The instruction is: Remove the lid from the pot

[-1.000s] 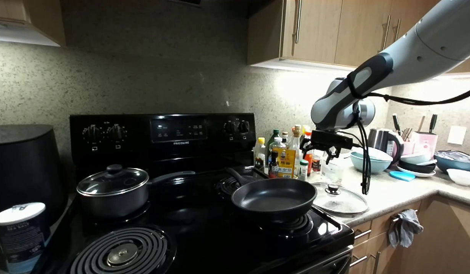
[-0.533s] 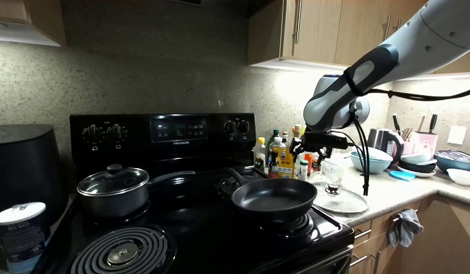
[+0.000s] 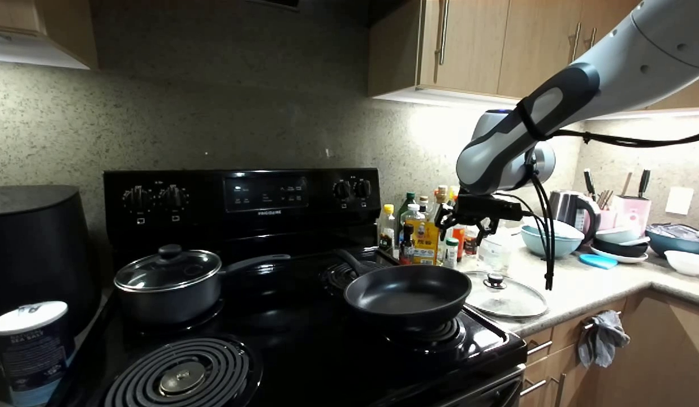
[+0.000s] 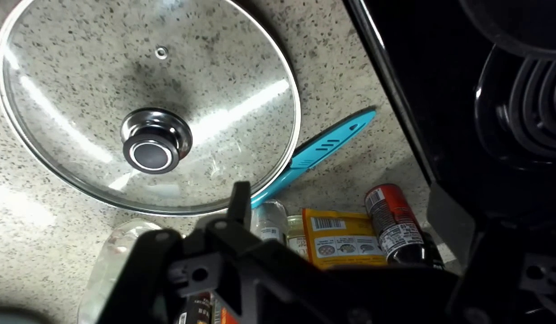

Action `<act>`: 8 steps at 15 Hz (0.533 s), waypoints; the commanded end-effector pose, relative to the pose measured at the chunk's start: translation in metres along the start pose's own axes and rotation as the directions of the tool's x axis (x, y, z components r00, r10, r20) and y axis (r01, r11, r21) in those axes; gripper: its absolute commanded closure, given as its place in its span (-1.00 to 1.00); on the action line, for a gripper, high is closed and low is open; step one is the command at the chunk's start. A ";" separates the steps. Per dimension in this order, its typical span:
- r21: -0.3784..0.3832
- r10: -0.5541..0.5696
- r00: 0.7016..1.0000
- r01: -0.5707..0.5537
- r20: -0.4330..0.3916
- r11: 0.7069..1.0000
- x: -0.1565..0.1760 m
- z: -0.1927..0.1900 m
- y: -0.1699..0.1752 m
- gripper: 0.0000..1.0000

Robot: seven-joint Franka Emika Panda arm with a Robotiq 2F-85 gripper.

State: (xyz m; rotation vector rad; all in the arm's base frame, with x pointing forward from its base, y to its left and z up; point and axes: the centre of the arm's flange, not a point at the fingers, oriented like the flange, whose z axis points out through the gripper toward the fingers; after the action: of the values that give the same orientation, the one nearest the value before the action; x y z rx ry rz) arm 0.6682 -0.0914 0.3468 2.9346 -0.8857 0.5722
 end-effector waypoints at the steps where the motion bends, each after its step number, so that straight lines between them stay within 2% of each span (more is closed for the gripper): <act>1: -0.006 -0.105 0.994 0.105 0.024 0.994 -0.026 -0.004 -0.017 -1.00; 8: -0.009 -0.274 0.948 0.279 0.163 0.960 -0.078 0.009 -0.042 -1.00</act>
State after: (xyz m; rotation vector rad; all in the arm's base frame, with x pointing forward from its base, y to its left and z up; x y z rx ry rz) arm 0.6552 -0.0236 0.3149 3.0272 -0.5835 0.3906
